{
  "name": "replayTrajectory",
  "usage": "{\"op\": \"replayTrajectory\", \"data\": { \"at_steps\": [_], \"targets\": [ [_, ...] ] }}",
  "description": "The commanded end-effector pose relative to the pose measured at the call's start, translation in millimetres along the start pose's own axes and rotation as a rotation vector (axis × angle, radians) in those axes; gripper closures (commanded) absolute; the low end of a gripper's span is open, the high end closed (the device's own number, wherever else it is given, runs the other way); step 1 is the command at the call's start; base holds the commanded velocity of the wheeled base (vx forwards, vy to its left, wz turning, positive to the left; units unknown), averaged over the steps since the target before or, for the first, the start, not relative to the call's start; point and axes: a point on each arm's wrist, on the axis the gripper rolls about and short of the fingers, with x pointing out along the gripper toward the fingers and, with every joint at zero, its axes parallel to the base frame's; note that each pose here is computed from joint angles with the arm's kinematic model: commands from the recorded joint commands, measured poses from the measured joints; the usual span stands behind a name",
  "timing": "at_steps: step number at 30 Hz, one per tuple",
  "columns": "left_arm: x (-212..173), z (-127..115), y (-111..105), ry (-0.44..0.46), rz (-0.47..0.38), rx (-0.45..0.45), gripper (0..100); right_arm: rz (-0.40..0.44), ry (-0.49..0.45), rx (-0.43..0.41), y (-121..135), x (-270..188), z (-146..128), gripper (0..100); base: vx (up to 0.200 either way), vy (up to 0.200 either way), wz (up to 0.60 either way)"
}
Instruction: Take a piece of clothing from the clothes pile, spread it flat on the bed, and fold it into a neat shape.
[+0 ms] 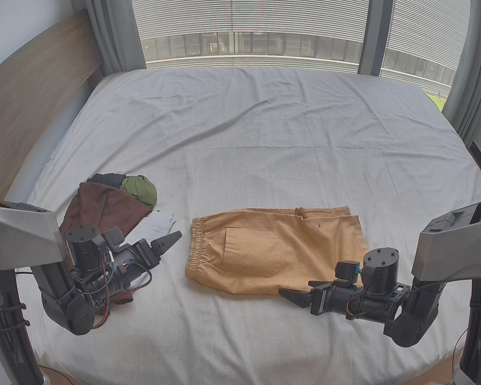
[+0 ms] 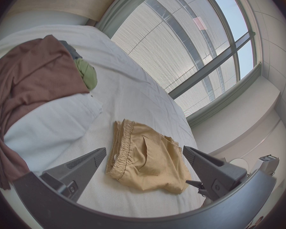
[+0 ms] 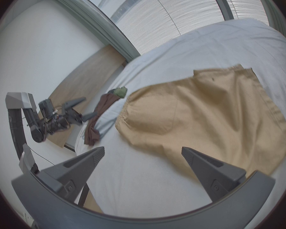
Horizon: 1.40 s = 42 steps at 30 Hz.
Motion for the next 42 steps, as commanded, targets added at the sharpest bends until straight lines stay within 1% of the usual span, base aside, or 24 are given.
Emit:
{"op": "replayTrajectory", "data": {
  "at_steps": [1, 2, 8, 10, 12, 13, 16, 17, 19, 25, 32, 42],
  "targets": [
    [7, -13, 3, 0.044, 0.005, -0.017, 0, 0.032, -0.046, -0.014, 5, 6, 9, 0, 0.0, 0.0, 0.0],
    [11, -19, 8, 0.062, 0.019, -0.023, 0, 0.061, -0.096, -0.024, 6, 14, 22, 0, 0.0, 0.0, 0.0],
    [14, -27, 16, 0.086, 0.045, -0.032, 0, 0.096, -0.17, -0.036, 2, 13, 43, 0, 0.0, 0.0, 0.0],
    [17, -33, 21, 0.103, 0.06, -0.035, 0, 0.086, -0.195, -0.035, -3, 9, 51, 0, 0.0, 0.0, 0.0],
    [19, -36, 24, 0.111, 0.067, -0.035, 0, 0.078, -0.202, -0.032, -6, 7, 53, 0, 0.0, 0.0, 0.0],
    [24, -39, 26, 0.117, 0.064, -0.037, 0, 0.069, -0.226, -0.032, -8, 0, 60, 0, 0.0, 0.0, 0.0],
    [31, -42, 30, 0.121, 0.067, -0.042, 0, 0.065, -0.241, -0.031, -10, -6, 65, 0, 0.0, 0.0, 0.0],
    [38, -46, 35, 0.127, 0.074, -0.044, 0, 0.057, -0.252, -0.029, -13, -8, 68, 0, 0.0, 0.0, 0.0],
    [43, -51, 41, 0.132, 0.087, -0.042, 0, 0.054, -0.259, -0.028, -16, -10, 71, 0, 0.0, 0.0, 0.0],
    [50, -60, 49, 0.15, 0.098, -0.046, 0, 0.042, -0.273, -0.026, -21, -12, 74, 0, 0.0, 0.0, 0.0],
    [62, -62, 46, 0.143, 0.069, -0.037, 0, 0.046, -0.275, -0.028, -20, -11, 74, 0, 0.0, 0.0, 0.0],
    [77, -63, 42, 0.16, 0.063, -0.033, 0, 0.046, -0.28, -0.028, -21, -12, 75, 0, 0.0, 0.0, 0.0]
  ]
}}
